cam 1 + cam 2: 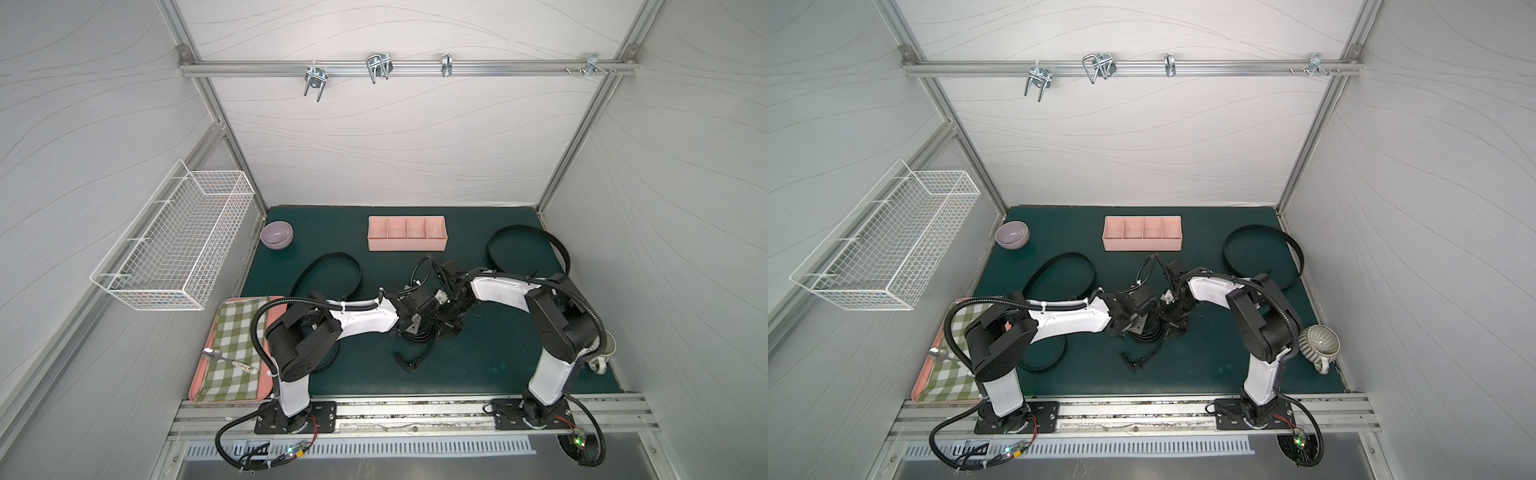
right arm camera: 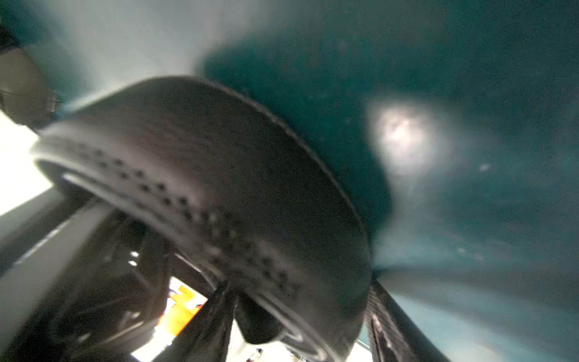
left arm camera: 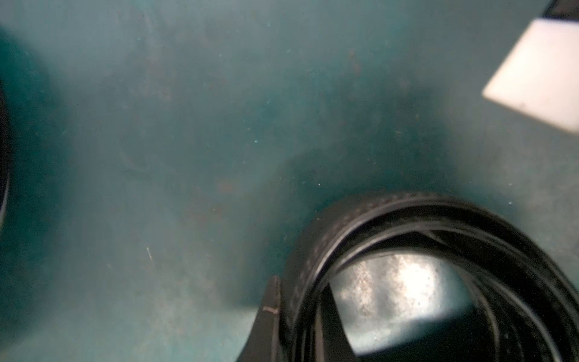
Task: Place the belts into the storage roll
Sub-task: Pick up the belt from the center of the board.
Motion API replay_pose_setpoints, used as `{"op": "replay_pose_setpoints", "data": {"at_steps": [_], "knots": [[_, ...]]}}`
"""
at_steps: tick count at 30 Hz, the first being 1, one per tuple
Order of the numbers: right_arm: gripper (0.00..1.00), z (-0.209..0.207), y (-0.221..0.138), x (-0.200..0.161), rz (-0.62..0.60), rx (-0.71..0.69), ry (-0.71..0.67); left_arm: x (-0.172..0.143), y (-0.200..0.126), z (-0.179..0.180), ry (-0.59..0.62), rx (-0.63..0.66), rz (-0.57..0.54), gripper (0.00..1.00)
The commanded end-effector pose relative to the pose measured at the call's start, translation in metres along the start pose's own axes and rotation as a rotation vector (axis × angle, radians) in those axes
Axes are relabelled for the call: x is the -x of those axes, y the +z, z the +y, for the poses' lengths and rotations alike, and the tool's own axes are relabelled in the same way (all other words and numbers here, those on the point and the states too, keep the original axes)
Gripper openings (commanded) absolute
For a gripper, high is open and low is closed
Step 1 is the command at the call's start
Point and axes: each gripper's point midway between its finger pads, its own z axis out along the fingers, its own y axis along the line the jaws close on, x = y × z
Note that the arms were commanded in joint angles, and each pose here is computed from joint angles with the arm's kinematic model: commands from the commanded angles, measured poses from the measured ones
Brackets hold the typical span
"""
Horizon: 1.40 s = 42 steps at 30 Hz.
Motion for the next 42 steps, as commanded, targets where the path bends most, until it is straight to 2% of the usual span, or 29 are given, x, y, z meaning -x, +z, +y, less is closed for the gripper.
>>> {"op": "replay_pose_setpoints", "data": {"at_steps": [1,7,16,23,25,28,33,37,40,42], "knots": [[0.66,0.017,0.008,-0.003,-0.008,0.090,0.067,-0.003,0.007,0.003,-0.034,0.038,0.019,0.00],[0.66,0.022,0.024,-0.012,0.001,0.108,0.111,-0.005,0.009,0.004,-0.050,0.051,0.030,0.00],[0.64,0.017,0.028,-0.018,-0.039,0.082,0.169,-0.008,0.012,0.003,-0.065,0.052,0.048,0.00],[0.56,0.012,0.029,-0.014,-0.065,0.053,0.194,-0.014,0.009,0.001,-0.072,0.042,0.059,0.00],[0.49,0.011,0.030,-0.014,-0.069,0.051,0.198,-0.017,0.009,-0.001,-0.078,0.027,0.067,0.00],[0.44,0.009,0.030,-0.013,-0.075,0.044,0.201,-0.021,0.009,-0.002,-0.090,0.014,0.071,0.00],[0.42,0.006,0.034,-0.012,-0.068,0.037,0.205,-0.024,0.008,-0.003,-0.091,0.006,0.070,0.00],[0.15,0.006,0.035,-0.012,-0.065,0.040,0.202,-0.024,0.003,-0.003,-0.091,-0.008,0.058,0.00],[0.04,0.005,0.033,-0.012,-0.074,0.035,0.191,-0.022,-0.006,-0.003,-0.114,-0.038,0.028,0.00],[0.00,0.004,0.030,-0.013,-0.086,0.028,0.183,-0.015,-0.016,-0.003,-0.127,-0.063,0.001,0.00]]}}
